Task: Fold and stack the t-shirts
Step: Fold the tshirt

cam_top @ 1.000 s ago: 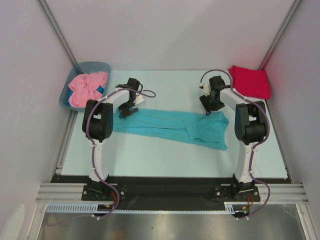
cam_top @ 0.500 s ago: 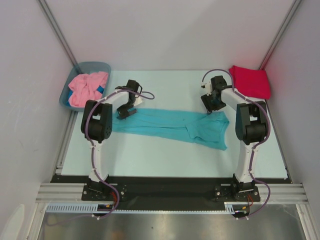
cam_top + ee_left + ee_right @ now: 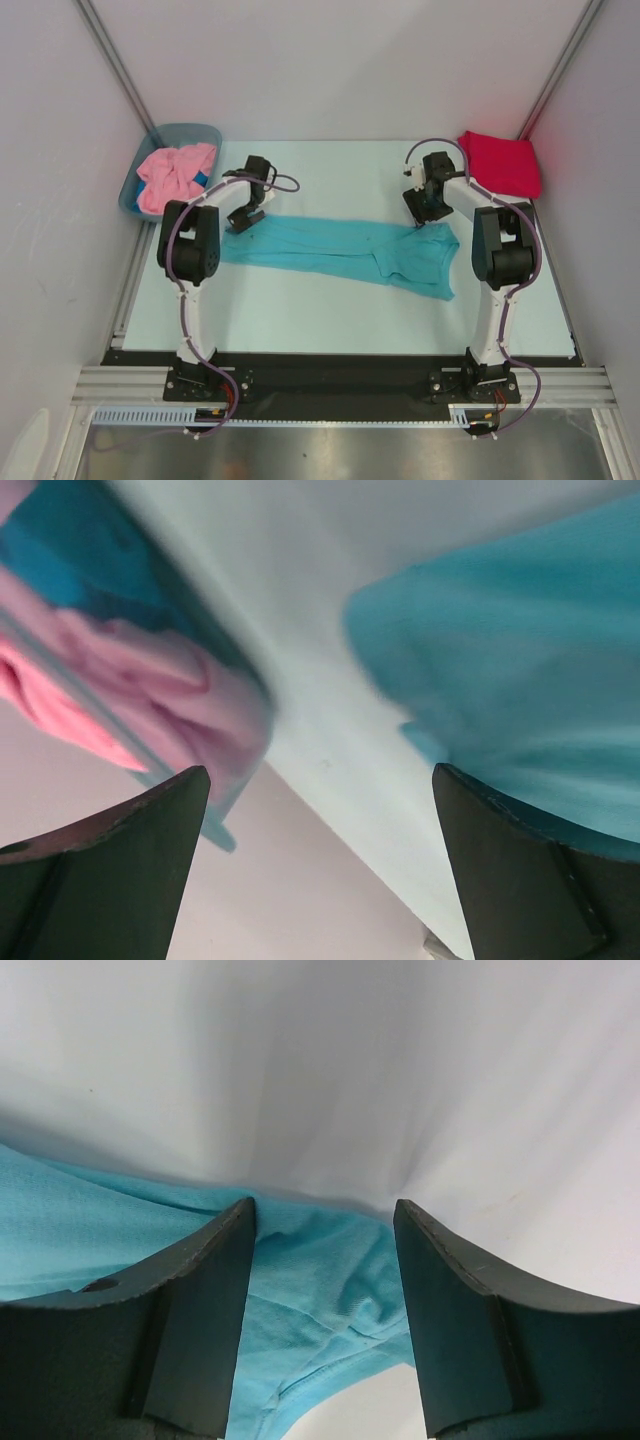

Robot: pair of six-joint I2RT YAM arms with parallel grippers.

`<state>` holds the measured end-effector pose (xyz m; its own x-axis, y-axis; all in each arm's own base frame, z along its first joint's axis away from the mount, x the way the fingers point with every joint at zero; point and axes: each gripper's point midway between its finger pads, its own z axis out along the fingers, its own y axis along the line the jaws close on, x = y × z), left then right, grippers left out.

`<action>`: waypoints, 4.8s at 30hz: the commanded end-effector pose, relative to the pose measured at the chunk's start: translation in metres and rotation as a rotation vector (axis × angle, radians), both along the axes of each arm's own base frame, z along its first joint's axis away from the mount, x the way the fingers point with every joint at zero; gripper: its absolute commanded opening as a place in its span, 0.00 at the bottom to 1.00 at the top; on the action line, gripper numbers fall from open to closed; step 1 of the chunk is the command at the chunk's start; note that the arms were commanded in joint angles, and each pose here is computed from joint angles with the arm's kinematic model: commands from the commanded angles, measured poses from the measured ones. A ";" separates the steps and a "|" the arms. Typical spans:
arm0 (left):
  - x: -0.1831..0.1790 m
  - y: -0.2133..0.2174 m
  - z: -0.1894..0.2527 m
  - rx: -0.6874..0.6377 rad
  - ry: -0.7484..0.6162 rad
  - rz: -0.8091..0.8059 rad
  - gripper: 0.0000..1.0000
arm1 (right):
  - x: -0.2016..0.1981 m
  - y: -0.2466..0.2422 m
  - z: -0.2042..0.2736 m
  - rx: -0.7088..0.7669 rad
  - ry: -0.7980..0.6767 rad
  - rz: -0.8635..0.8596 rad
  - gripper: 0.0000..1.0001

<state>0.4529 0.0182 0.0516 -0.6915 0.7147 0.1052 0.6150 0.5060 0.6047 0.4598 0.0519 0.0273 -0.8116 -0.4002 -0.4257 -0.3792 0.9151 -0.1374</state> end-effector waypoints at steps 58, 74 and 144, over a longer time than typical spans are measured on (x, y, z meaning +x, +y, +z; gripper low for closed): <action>0.037 -0.147 0.004 -0.336 -0.090 -0.298 0.00 | -0.065 0.078 0.055 -0.104 -0.096 0.389 0.16; 0.021 -0.111 -0.042 -0.339 0.070 -0.130 0.00 | -0.077 0.071 0.040 -0.062 -0.043 0.344 0.17; 0.023 -0.074 0.088 -0.472 -0.136 -0.077 0.88 | -0.081 0.021 -0.003 -0.137 0.066 0.213 0.17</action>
<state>0.4868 -0.0405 0.1565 -0.6377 0.7010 -0.3194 0.5316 0.7005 0.4761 0.3584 0.0909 0.0213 -0.7064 -0.6408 -0.3005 -0.6296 0.7629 -0.1467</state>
